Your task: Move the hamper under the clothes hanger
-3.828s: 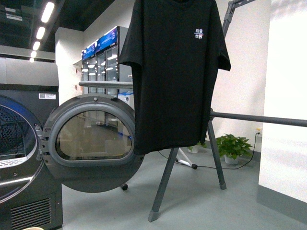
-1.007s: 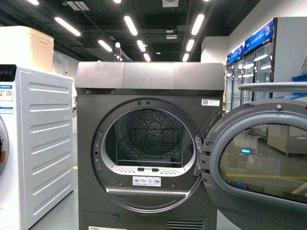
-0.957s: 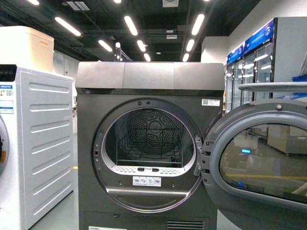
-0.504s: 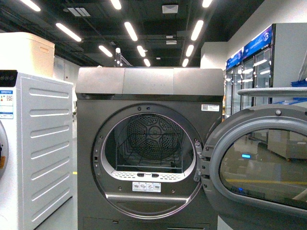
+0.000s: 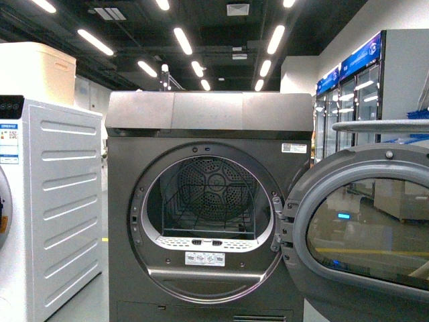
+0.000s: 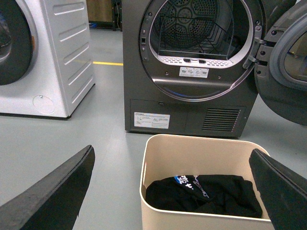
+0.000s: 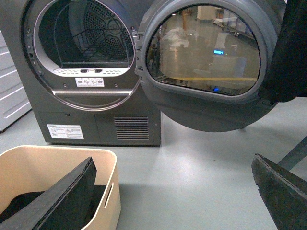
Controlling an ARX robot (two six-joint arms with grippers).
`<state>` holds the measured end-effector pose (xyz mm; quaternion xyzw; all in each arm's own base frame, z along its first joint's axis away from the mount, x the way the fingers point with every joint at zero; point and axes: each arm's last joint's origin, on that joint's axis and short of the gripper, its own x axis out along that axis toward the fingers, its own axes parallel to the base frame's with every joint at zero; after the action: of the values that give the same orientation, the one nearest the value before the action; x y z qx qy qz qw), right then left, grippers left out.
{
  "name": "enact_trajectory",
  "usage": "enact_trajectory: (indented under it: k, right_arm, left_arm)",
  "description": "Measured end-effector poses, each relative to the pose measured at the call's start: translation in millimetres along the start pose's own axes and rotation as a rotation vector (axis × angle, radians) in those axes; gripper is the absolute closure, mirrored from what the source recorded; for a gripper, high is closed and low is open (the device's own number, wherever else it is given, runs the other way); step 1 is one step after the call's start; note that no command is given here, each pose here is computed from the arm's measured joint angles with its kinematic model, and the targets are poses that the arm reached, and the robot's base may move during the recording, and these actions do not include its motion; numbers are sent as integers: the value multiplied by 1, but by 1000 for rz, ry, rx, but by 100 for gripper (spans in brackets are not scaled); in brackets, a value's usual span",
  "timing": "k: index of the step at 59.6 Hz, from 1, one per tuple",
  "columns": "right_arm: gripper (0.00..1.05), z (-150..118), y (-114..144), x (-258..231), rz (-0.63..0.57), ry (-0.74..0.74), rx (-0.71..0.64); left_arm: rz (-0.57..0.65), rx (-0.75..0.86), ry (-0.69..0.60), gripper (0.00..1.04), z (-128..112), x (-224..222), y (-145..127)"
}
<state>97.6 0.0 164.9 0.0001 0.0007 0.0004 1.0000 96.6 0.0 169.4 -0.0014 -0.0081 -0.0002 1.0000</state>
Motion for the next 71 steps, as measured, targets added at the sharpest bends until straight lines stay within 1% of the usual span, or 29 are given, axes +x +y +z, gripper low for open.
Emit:
enact_trajectory:
  k: [4,6,8,10,12,19,24,30,33,38,43,52,63,71]
  right_arm:
    - [8,0,0,0,0,0,0]
    - [8,0,0,0,-2,1,2]
    - [8,-1,-1,1,-40,23,25]
    - [8,-1,-2,3,-61,42,62]
    - [8,-1,-2,6,-68,56,82]
    - [8,3,-2,18,-55,68,111]
    - [8,8,1,32,-25,75,112]
    - [8,9,7,50,21,111,109]
    - [8,8,13,66,56,149,105]
    - [8,5,17,84,89,192,104]
    - [8,0,22,104,115,244,103]
    - [8,-16,30,138,130,350,94]
    - [8,-41,41,182,117,447,86]
    - [8,-58,48,206,110,497,112]
  left_arm:
    - [14,-9,10,7,0,0,0]
    - [94,-38,83,7,-2,1,0]
    - [176,-52,153,7,-3,3,1]
    - [212,-56,190,7,-3,6,2]
    - [227,-61,200,7,-1,10,4]
    - [220,-73,173,7,14,22,8]
    - [184,-78,171,7,21,35,11]
    - [149,-81,189,7,28,55,13]
    - [132,-75,210,7,31,73,14]
    - [134,-68,250,7,31,94,16]
    - [133,-66,321,7,25,118,17]
    - [110,-53,422,7,5,152,19]
    - [119,-41,495,7,-19,192,26]
    - [117,-47,524,7,-35,209,26]
